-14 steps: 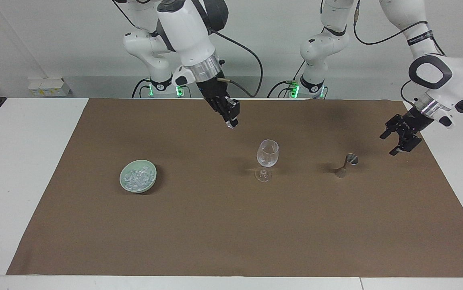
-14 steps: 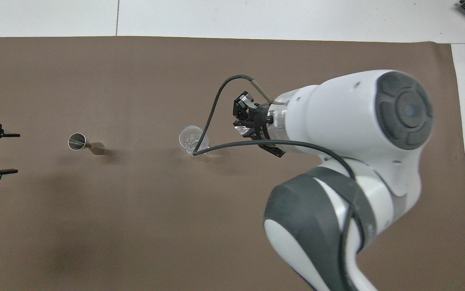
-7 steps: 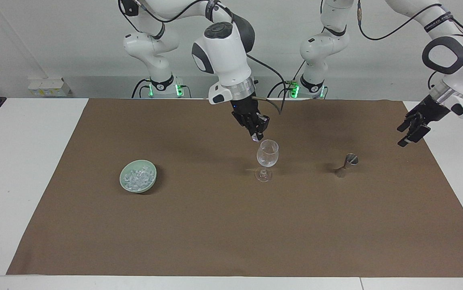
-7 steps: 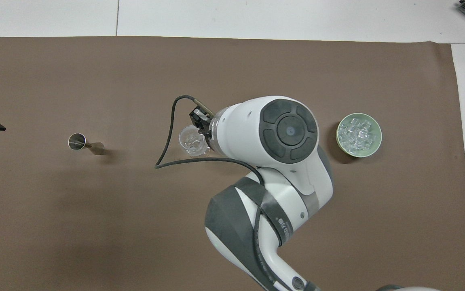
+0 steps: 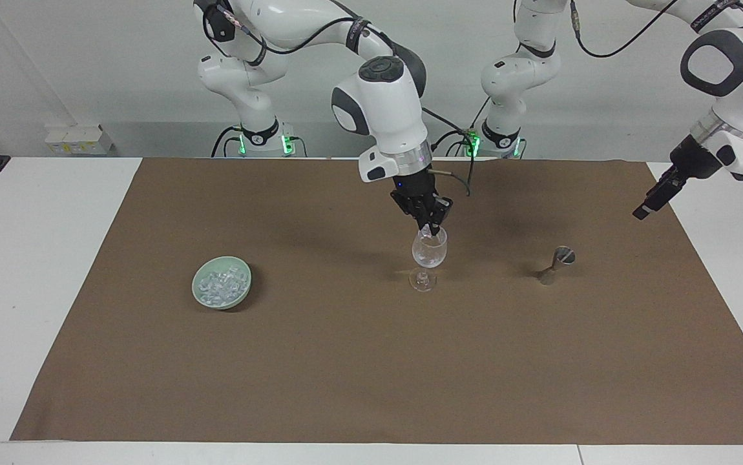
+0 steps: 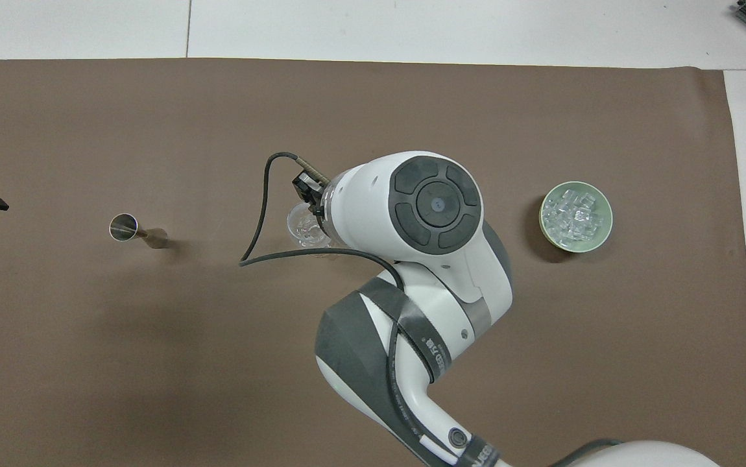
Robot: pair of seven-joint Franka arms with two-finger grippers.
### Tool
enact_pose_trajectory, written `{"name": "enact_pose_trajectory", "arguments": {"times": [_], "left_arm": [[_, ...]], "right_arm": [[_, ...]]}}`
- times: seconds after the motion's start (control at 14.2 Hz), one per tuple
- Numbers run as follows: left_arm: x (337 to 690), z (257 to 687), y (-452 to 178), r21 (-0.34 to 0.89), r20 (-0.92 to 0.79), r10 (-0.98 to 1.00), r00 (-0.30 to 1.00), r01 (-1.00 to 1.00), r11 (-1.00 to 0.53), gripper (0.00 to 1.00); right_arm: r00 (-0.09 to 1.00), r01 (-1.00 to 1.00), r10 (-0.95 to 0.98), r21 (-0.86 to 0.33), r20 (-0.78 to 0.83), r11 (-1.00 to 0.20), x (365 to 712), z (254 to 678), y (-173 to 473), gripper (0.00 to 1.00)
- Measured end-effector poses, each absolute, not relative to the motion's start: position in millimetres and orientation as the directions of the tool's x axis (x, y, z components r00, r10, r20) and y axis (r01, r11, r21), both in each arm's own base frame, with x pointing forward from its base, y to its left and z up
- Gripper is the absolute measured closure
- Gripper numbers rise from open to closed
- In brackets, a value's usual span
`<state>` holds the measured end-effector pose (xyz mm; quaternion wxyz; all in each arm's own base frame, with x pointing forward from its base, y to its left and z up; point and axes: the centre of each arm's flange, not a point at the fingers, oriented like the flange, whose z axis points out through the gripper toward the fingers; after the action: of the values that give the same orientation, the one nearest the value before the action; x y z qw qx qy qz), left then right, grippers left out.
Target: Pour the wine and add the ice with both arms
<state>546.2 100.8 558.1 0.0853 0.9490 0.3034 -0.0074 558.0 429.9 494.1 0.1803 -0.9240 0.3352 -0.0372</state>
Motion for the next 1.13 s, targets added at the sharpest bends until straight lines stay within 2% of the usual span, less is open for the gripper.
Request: {"name": "enact_pose_trajectory", "arguments": {"times": [0.14,0.49,0.91,1.13], "left_arm": [[546,576,94,0.129,-0.036,0.476,0.879,0.476,-0.87,0.0],[548,614,69,0.098,0.01,0.381,0.924,0.379,-0.92,0.0],[545,624,-2,0.02,0.002,0.242,0.97,0.242,-0.97,0.0],[541,626,-15,0.009,-0.008,0.203,0.979,0.203,-0.979,0.0]], "right_arm": [[0.771,-0.606,-0.634,-0.363,-0.053,-0.707,562,494,431,0.73],[0.773,-0.605,-0.632,-0.361,-0.054,-0.709,562,496,432,0.73],[0.786,-0.592,-0.617,-0.332,-0.035,-0.735,557,488,437,0.73],[0.797,-0.58,-0.603,-0.312,-0.028,-0.753,551,479,444,0.73]]}}
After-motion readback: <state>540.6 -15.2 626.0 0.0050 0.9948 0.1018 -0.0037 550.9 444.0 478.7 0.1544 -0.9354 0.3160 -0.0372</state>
